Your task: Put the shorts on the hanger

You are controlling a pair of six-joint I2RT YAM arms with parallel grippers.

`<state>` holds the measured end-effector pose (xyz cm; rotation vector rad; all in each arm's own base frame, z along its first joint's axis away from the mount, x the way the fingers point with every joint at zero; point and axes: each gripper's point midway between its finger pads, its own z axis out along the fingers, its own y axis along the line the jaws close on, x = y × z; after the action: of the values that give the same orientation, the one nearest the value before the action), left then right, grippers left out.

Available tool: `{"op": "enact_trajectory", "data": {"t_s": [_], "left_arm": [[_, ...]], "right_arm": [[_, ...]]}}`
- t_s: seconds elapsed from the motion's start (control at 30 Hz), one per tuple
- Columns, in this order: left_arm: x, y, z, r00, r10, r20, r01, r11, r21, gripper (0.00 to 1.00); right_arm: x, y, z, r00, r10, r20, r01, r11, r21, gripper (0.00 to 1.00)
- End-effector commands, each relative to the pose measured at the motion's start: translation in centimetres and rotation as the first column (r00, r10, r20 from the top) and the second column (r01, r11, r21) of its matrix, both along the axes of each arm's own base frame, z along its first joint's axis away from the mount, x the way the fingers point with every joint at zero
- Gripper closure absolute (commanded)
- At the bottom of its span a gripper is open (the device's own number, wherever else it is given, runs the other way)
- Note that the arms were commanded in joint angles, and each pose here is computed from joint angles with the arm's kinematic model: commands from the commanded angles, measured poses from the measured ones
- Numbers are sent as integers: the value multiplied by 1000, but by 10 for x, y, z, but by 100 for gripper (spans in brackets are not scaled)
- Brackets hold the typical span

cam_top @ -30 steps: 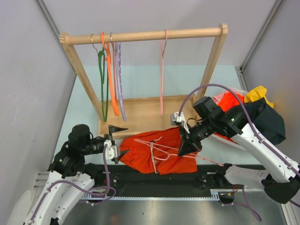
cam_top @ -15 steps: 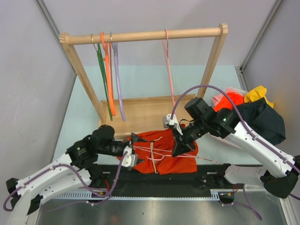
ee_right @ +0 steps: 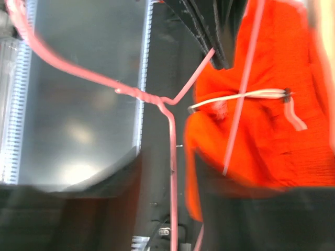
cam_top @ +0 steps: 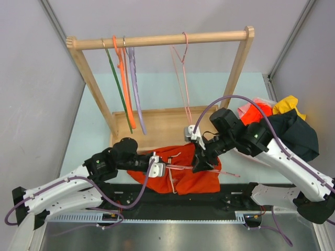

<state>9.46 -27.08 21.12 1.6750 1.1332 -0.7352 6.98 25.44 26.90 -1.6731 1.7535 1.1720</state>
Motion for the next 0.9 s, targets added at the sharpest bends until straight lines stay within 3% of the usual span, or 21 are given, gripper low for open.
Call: {"op": "enact_trajectory", "data": {"t_s": [0.0,0.03,0.2,0.57,0.7,0.73,0.77,0.8,0.83,0.87], "left_arm": [[4,-1,22,995,80,-63,-84,995,-62,100],[4,0,22,994,84,-74,-88,994,-63,100],[8,1,24,992,99,-81,-104,993,-59,100],[11,-4,29,987,107,-117,-115,991,-67,100],[12,-6,32,987,108,-119,-117,990,-74,100],[11,-6,33,988,104,-117,-114,990,-77,100],[10,-5,34,988,102,-117,-111,991,-74,100],[9,-4,33,988,97,-116,-105,992,-65,95],[3,-3,34,993,57,-103,-64,996,-62,66],[-3,1,30,994,34,-104,-39,998,-40,50]], "right_arm": [[18,6,25,983,-37,178,19,995,101,34],[24,8,28,977,-53,206,30,993,115,24],[34,16,35,957,-61,282,18,988,152,19],[26,41,21,936,19,351,-63,992,113,41],[31,44,12,925,1,379,-38,995,89,64],[35,45,12,919,-12,393,-24,996,87,82],[37,44,10,916,-11,401,-23,997,80,92],[38,44,10,913,-20,407,-14,997,80,100],[43,42,11,906,-41,421,8,997,79,100],[44,40,11,905,-45,424,14,997,77,100]]}}
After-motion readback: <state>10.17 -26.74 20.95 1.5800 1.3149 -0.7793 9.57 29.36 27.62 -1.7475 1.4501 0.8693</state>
